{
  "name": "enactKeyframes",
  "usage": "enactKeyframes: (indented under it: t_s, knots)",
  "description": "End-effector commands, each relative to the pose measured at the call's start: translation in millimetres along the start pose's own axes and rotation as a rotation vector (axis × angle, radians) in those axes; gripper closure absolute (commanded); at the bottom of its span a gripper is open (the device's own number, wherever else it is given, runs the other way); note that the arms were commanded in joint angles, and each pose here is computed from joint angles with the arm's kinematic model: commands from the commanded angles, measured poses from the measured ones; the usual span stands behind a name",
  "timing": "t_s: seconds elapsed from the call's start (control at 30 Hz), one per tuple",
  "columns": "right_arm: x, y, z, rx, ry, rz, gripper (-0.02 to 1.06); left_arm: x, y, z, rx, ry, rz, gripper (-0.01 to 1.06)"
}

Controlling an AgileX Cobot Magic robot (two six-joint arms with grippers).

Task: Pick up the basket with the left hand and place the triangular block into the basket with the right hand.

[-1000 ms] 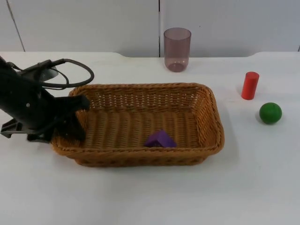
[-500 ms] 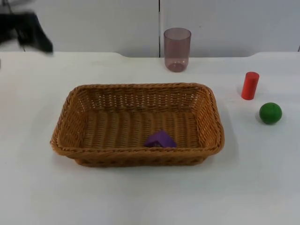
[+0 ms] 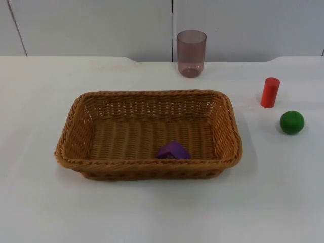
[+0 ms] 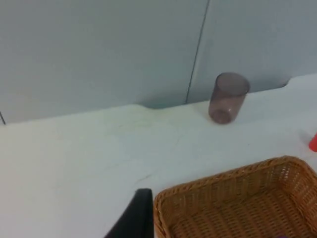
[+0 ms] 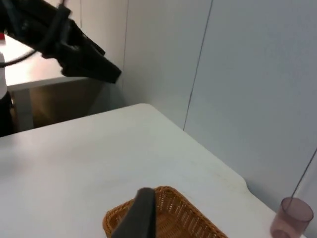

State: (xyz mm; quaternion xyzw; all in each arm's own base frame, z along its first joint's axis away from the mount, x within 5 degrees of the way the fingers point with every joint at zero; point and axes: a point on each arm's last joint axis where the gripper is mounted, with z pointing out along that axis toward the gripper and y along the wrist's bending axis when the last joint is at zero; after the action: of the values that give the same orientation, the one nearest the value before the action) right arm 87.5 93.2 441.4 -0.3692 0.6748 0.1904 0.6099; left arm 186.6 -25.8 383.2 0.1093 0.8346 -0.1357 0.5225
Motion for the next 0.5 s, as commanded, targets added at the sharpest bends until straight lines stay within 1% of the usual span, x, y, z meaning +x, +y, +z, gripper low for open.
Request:
enactKeyframes:
  t_s: [0.0,0.1,0.17,0.2,0.23,0.27,0.3,0.33,0.37,0.4,0.47]
  knots:
    - [11,2,-8,0.002,-0.028,0.026,0.15,11,-7,-14,0.001,-0.009,0.008,0.0]
    - [30,5,-21,0.001,-0.028,0.074,0.15,38,-17,-36,-0.008,-0.049,-0.005,0.0]
    - [43,7,-30,0.002,-0.031,0.089,0.15,58,-24,-49,-0.007,-0.069,-0.008,0.0]
    - [43,7,-30,0.002,-0.031,0.089,0.15,58,-24,-49,-0.007,-0.069,-0.008,0.0]
    - [49,8,-37,0.001,-0.042,0.093,0.15,69,-31,-63,-0.007,-0.103,-0.003,0.0]
    - [56,9,-43,0.002,-0.046,0.098,0.15,74,-32,-67,-0.013,-0.106,0.003,0.0]
    - [62,10,-48,0.002,-0.048,0.106,0.15,86,-36,-77,-0.028,-0.123,0.014,0.0]
    - [69,11,-53,0.003,-0.05,0.116,0.15,89,-37,-82,-0.038,-0.134,0.012,0.0]
    - [69,11,-53,0.003,-0.05,0.116,0.15,89,-37,-82,-0.038,-0.134,0.012,0.0]
    - [78,12,-62,0.005,-0.059,0.129,0.15,100,-39,-92,-0.072,-0.161,0.01,0.0]
    - [91,14,-70,0.005,-0.041,0.141,0.15,117,-39,-105,-0.13,-0.197,-0.015,0.0]
